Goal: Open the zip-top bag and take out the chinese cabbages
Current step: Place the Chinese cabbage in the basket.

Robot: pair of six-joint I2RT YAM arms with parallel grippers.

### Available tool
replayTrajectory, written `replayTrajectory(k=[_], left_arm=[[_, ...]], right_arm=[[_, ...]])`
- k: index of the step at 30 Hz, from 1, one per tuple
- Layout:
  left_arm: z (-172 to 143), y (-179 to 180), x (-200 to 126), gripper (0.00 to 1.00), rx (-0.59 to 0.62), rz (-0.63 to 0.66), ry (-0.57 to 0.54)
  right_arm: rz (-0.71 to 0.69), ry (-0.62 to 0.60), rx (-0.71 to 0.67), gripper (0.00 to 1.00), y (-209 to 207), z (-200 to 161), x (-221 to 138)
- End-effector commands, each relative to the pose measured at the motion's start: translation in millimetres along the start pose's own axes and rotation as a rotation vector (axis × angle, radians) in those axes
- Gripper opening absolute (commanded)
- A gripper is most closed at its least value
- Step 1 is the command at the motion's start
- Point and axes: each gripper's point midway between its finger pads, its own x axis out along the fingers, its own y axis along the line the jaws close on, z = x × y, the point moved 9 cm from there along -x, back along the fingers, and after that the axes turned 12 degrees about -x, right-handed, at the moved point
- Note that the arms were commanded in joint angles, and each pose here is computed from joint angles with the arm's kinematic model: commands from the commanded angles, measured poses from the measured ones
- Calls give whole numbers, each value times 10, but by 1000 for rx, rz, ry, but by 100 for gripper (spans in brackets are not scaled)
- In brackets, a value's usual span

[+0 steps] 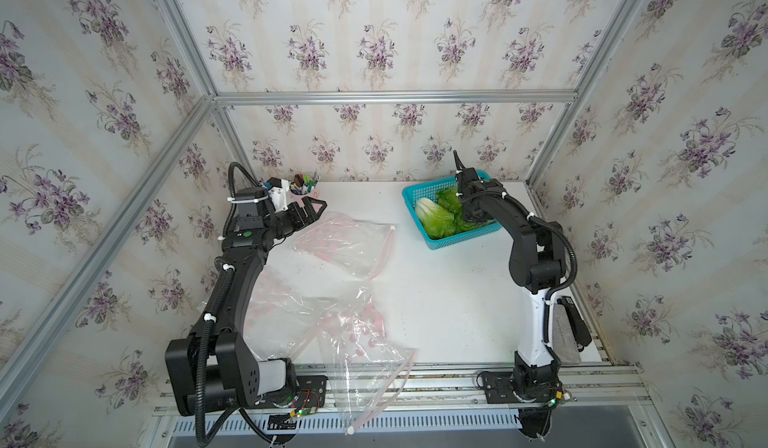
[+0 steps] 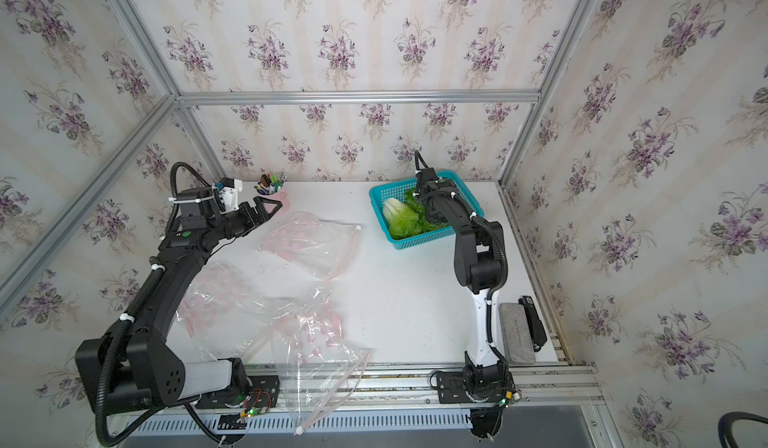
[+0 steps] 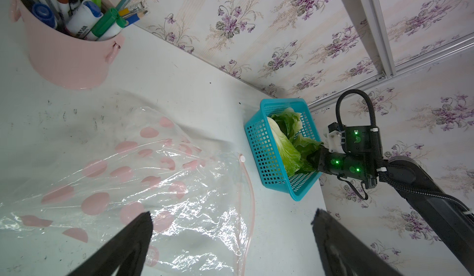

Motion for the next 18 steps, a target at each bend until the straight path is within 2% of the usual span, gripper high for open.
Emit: replayTrajectory(k=[1, 2, 3, 5, 6, 8, 12, 15, 18], left_arm=[[-2, -15, -2, 99, -8, -10, 13], [-4, -13, 4, 99, -10, -9, 16], [-6, -5, 9, 99, -11, -8, 19], [-15, 0, 14, 99, -14, -8, 23], [-12, 4, 18, 99, -15, -8, 24], [-13, 2, 21, 99, -17, -7, 26], [-17, 11, 22, 99, -20, -3, 26], [-20, 8, 22, 99, -18, -4, 28], [-44, -12, 33, 99, -6, 1, 35]], right_arm=[[-86, 52, -40, 0, -22, -35, 113], [-78, 61, -56, 0, 14, -35, 142], [-56, 69, -67, 8, 42, -38, 166], [-7, 70, -82, 34, 93, -43, 162], [23, 62, -88, 42, 119, -44, 141], [92, 38, -91, 53, 166, -39, 68], [242, -7, -71, 62, 200, -12, -116], [296, -42, -55, 71, 160, 4, -272], [347, -61, -49, 73, 113, -18, -422]])
